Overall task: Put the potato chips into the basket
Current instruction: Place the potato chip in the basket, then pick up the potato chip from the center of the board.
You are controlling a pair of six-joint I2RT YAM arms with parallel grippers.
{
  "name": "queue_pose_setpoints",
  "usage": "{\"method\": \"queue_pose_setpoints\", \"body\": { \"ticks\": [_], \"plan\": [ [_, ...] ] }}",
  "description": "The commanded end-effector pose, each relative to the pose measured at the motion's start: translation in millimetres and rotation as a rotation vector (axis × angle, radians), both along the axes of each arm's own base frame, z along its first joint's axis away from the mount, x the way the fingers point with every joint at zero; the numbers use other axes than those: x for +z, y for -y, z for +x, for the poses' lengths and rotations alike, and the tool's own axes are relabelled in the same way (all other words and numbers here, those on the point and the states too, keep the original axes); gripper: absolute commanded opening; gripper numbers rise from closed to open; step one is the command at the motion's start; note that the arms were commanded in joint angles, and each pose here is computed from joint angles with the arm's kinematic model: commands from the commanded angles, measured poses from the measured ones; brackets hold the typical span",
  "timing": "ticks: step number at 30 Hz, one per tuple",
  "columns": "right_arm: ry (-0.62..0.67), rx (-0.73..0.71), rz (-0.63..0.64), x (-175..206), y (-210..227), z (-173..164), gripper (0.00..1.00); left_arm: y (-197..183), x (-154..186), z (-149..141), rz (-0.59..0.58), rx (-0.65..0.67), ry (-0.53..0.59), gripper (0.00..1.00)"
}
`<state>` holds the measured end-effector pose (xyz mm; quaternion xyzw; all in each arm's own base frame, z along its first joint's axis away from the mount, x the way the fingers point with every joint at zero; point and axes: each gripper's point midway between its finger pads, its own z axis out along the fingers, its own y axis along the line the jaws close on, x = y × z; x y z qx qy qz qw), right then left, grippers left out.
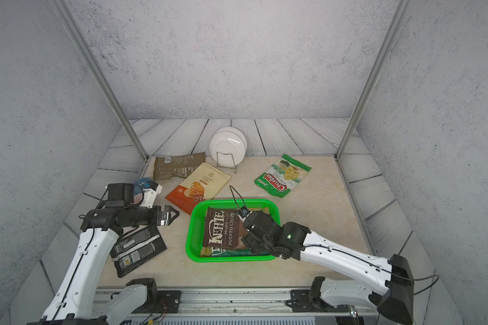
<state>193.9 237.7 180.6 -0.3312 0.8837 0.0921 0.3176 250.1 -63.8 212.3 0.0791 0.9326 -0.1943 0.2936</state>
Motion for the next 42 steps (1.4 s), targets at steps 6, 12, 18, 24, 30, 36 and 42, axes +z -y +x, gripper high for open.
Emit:
{"method": "queue_pose_setpoints", "body": {
  "ticks": [6,12,18,24,30,36,42],
  "plan": [
    [-0.092,-0.359,0.31,52.4,39.1,61.8,0.79,9.5,7.3,-8.1,-0.031,-0.074,0.069,0.99],
    [-0.033,-0.534,0.115,43.0,83.2,129.2,0.79,9.2,5.7,-7.8,-0.024,-0.08,0.069,0.98],
    [-0.107,-0.542,0.054,7.2,89.2,195.0,0.8,11.9,2.8,-9.0,-0.028,-0.106,0.061,0.99],
    [-0.188,-0.503,-0.083,-30.7,86.6,241.4,0.81,12.5,3.8,-10.9,-0.024,-0.117,0.071,0.98],
    [-0.29,-0.444,-0.211,-78.0,80.7,264.5,0.82,12.9,1.5,-9.0,-0.028,-0.121,0.059,0.99],
    [-0.315,-0.404,-0.277,-108.4,78.1,278.9,0.83,11.2,2.0,-8.9,-0.017,-0.115,0.069,0.98],
    [-0.347,-0.399,-0.354,-136.0,83.1,288.4,0.85,11.4,1.2,-8.7,-0.019,-0.115,0.063,0.98]
  ]
}}
